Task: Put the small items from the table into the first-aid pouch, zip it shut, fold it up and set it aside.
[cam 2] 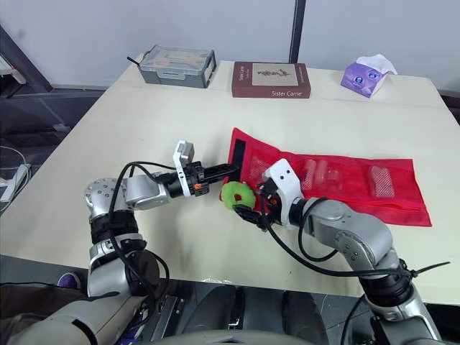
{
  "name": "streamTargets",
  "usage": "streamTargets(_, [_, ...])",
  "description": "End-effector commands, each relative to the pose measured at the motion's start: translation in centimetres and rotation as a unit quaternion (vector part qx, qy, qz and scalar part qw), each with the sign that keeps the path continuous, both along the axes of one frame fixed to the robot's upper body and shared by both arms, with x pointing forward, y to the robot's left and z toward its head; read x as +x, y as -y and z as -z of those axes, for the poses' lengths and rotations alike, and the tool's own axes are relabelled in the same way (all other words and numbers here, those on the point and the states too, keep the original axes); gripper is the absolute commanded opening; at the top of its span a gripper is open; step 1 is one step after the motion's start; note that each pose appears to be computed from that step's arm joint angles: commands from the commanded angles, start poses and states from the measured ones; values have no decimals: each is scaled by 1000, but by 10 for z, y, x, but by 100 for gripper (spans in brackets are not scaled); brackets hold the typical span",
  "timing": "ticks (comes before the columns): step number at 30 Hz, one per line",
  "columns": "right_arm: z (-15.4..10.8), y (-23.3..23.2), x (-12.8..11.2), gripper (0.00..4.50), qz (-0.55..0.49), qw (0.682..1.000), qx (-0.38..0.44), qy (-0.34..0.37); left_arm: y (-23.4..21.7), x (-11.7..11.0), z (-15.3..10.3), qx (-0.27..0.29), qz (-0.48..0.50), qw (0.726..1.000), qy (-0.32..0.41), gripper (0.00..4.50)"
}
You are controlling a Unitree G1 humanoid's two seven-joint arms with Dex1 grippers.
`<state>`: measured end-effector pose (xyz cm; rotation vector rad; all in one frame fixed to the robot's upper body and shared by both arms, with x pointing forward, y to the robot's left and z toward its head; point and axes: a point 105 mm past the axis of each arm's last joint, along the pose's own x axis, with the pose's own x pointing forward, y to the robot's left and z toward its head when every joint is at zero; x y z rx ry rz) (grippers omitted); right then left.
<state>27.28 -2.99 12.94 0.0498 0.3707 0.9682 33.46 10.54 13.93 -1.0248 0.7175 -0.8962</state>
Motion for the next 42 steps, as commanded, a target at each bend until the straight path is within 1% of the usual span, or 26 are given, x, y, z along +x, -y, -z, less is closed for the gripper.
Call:
streamTargets(1, [-8, -1, 4, 370, 11, 1000, 10, -3, 5, -1, -12, -9, 4, 1000, 27, 0])
streamTargets(3, [-4, -2, 5, 267, 14, 1000, 1, -10, 7, -2, -13, -10, 5, 1000, 29, 0])
streamTargets(6, [-1, -1, 7, 141, 26, 1000, -10, -12, 10, -3, -14, -8, 5, 999, 34, 0])
streamTargets(8, [0, 4, 9, 44, 37, 999, -23, -7, 9, -4, -15, -3, 2, 999, 39, 0])
streamTargets(9, [0, 6, 9, 3, 39, 999, -28, -5, 9, -3, -16, -1, 1, 999, 40, 0])
streamTargets(12, [-1, 19, 12, 3, 59, 997, -46, 6, 5, -3, -13, 23, -6, 999, 47, 0])
streamTargets(18, [-10, 67, 18, 3, 137, 985, -100, 37, -14, 6, -4, 72, -43, 995, 59, 0])
streamTargets(20, [-12, 83, 17, 3, 155, 978, -128, 48, -18, 8, -2, 86, -48, 993, 65, 0])
streamTargets(23, [-17, 124, 14, 3, 206, 960, -181, 58, -28, 11, 1, 107, -60, 990, 74, 0])
streamTargets(25, [-23, 160, 12, 3, 254, 939, -222, 66, -35, 13, 2, 120, -68, 987, 78, 0])
streamTargets(27, [-30, 201, 7, 3, 306, 910, -273, 70, -46, 16, 3, 136, -82, 984, 83, 0])
streamTargets(29, [-34, 244, -3, 3, 348, 873, -335, 66, -58, 20, 5, 151, -96, 980, 84, 0])
streamTargets(32, [-39, 309, -22, 3, 408, 807, -424, 56, -77, 26, 8, 174, -119, 974, 88, 0])
streamTargets(33, [-41, 324, -26, 3, 419, 791, -442, 56, -82, 29, 9, 180, -125, 972, 89, 0])
streamTargets(34, [-42, 334, -29, 3, 425, 783, -451, 57, -86, 30, 9, 185, -128, 970, 91, 0])
streamTargets(36, [-40, 346, -32, 3, 430, 778, -456, 52, -91, 34, 10, 194, -131, 967, 97, 0])
streamTargets(38, [-36, 349, -32, 3, 426, 784, -449, 49, -94, 39, 10, 200, -133, 965, 103, 0])
streamTargets(40, [-30, 346, -33, 3, 410, 794, -447, 42, -93, 42, 7, 203, -128, 964, 113, 0])
streamTargets(42, [-26, 336, -35, 3, 399, 812, -426, 35, -89, 43, 4, 205, -120, 964, 121, 0])
